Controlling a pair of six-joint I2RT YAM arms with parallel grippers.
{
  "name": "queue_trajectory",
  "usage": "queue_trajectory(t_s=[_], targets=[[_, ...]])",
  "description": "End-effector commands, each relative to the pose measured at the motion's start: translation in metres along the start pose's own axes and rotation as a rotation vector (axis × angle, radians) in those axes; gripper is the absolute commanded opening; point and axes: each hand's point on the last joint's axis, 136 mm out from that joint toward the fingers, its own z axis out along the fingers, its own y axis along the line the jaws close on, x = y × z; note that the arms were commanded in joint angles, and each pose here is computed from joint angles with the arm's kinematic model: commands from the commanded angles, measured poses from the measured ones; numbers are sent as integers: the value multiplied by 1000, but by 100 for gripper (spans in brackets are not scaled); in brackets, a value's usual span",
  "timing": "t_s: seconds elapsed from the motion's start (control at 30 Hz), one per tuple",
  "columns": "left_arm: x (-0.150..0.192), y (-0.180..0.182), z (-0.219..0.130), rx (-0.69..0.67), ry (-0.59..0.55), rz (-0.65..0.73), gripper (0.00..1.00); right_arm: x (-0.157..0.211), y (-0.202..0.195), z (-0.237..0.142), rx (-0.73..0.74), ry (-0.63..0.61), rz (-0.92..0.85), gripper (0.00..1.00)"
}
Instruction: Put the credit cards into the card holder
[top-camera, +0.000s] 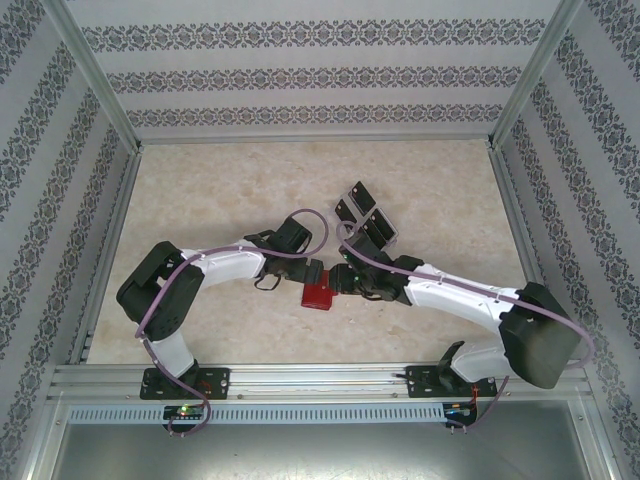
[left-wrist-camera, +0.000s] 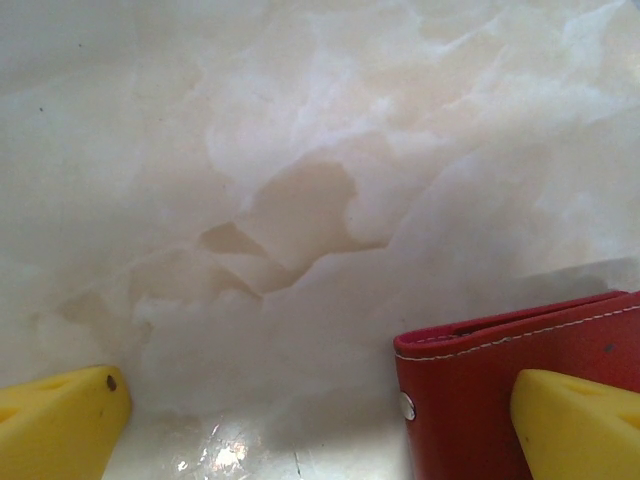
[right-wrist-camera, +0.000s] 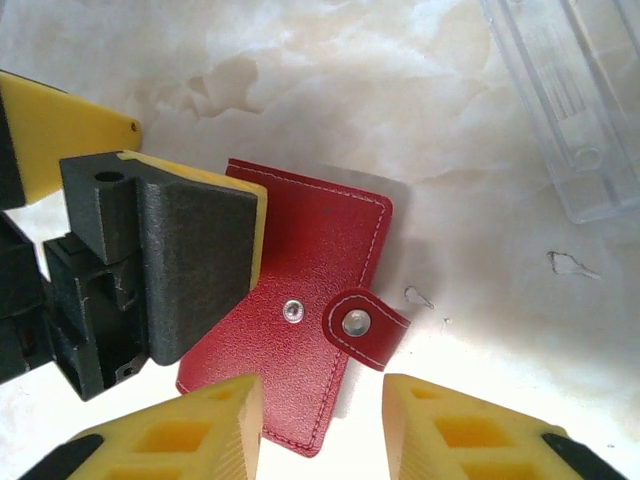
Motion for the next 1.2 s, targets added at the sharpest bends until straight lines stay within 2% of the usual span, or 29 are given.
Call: queue_trajectory(t_s=[0.0,0.43,0.63,0.77,0.97,1.17], targets=[[32,27,13,-115,100,-19,100,1,-11,6,80,38,-28,38],[40,28,17,-112,104,-39,100,-10,-3,27,140,73,-102,42],[40,28,18,-104,102,-43,100,-12,-7,36,195,95,-139,41],[41,27,19,-97,102,-48,100,-10,-12,39,223,106,-153,33],[41,26,19,-95,102,-48,100,-7,-17,36,234,108,-153,15],[40,26,19,-93,100,-47,100,-6,-16,32,221,103,-147,5]])
